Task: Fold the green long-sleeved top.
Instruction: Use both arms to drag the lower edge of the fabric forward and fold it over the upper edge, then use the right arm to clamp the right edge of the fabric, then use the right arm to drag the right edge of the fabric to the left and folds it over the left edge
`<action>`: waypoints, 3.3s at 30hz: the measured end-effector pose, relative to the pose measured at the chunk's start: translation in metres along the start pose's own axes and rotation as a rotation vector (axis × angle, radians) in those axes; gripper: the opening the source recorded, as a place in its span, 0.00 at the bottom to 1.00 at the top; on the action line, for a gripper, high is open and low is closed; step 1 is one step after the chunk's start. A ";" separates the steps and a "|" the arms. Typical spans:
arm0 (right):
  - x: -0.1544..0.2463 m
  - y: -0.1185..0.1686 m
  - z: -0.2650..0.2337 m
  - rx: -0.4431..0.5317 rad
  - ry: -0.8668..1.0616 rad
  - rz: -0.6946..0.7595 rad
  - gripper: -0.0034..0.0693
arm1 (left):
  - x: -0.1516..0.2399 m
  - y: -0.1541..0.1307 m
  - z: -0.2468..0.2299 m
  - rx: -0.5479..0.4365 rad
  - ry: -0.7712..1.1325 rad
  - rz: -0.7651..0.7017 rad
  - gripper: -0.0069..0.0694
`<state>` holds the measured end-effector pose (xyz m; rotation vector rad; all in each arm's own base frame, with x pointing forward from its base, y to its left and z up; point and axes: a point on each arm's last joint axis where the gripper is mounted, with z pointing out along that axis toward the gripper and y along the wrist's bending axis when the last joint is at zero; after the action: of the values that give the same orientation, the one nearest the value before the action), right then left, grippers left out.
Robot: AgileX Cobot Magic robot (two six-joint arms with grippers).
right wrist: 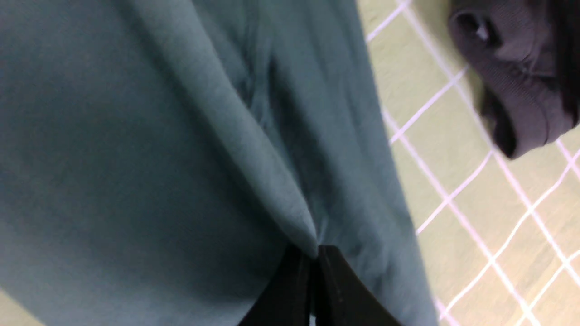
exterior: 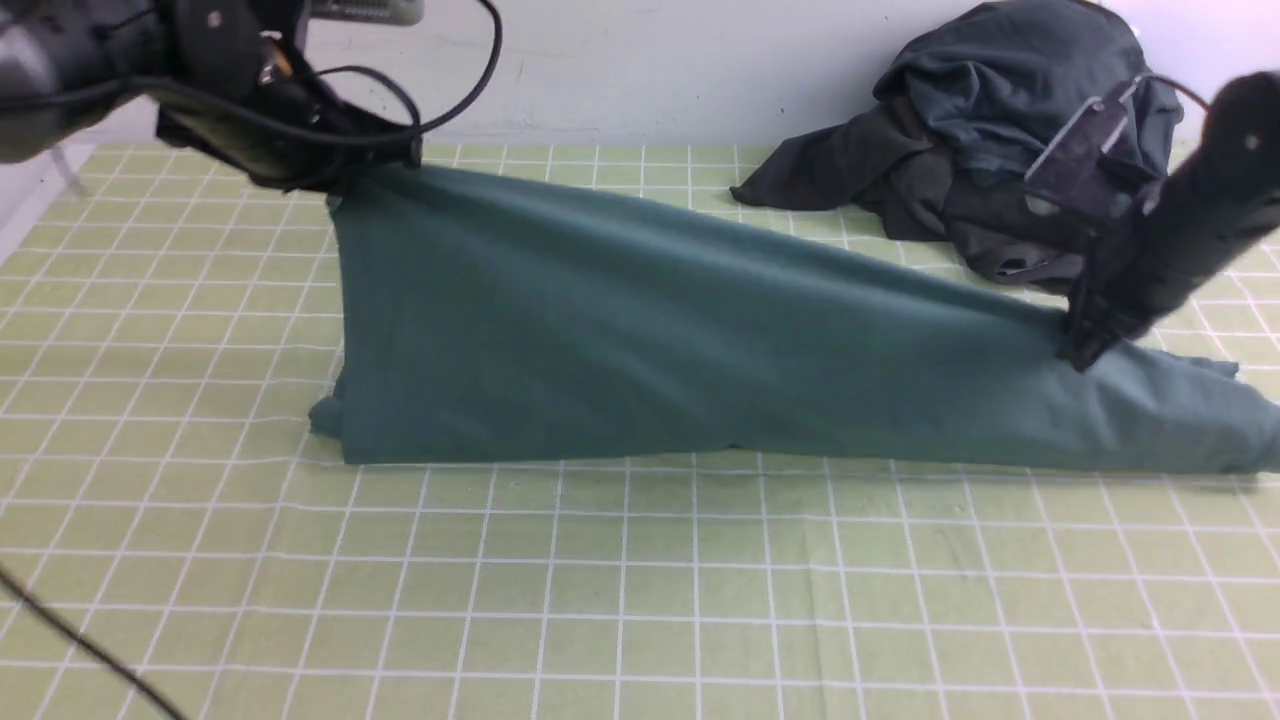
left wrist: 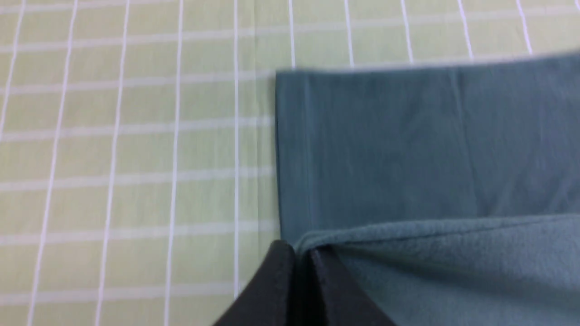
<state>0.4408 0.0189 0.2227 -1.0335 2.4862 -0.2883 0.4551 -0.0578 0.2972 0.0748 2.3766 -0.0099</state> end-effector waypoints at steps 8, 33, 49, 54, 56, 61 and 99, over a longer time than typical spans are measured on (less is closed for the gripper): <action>-0.031 -0.033 0.046 0.051 -0.050 0.074 0.04 | -0.021 0.004 0.090 -0.018 -0.052 -0.008 0.10; 0.073 -0.100 0.016 -0.012 0.235 0.884 0.55 | -0.066 0.028 -0.095 -0.012 0.031 0.258 0.17; 0.113 -0.086 0.076 -0.189 0.254 1.075 0.45 | 0.029 0.014 -0.247 0.210 0.025 0.286 0.09; 0.110 -0.089 0.061 -0.191 0.231 1.000 0.09 | 0.079 0.018 -0.293 0.170 -0.005 0.296 0.09; 0.108 -0.094 0.044 -0.149 0.221 0.967 0.08 | 0.103 0.019 -0.305 0.159 -0.006 0.290 0.09; 0.100 -0.114 -0.022 0.018 0.146 0.972 0.08 | 0.162 0.019 -0.309 0.161 0.010 0.222 0.09; -0.230 0.192 -0.025 -0.399 -0.642 0.450 0.56 | 0.264 0.017 -0.216 0.160 -0.132 0.020 0.09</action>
<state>0.4542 0.3177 0.2495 -0.5397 2.1155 0.6051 0.1169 -0.0209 0.2707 0.1693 2.2396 -0.1896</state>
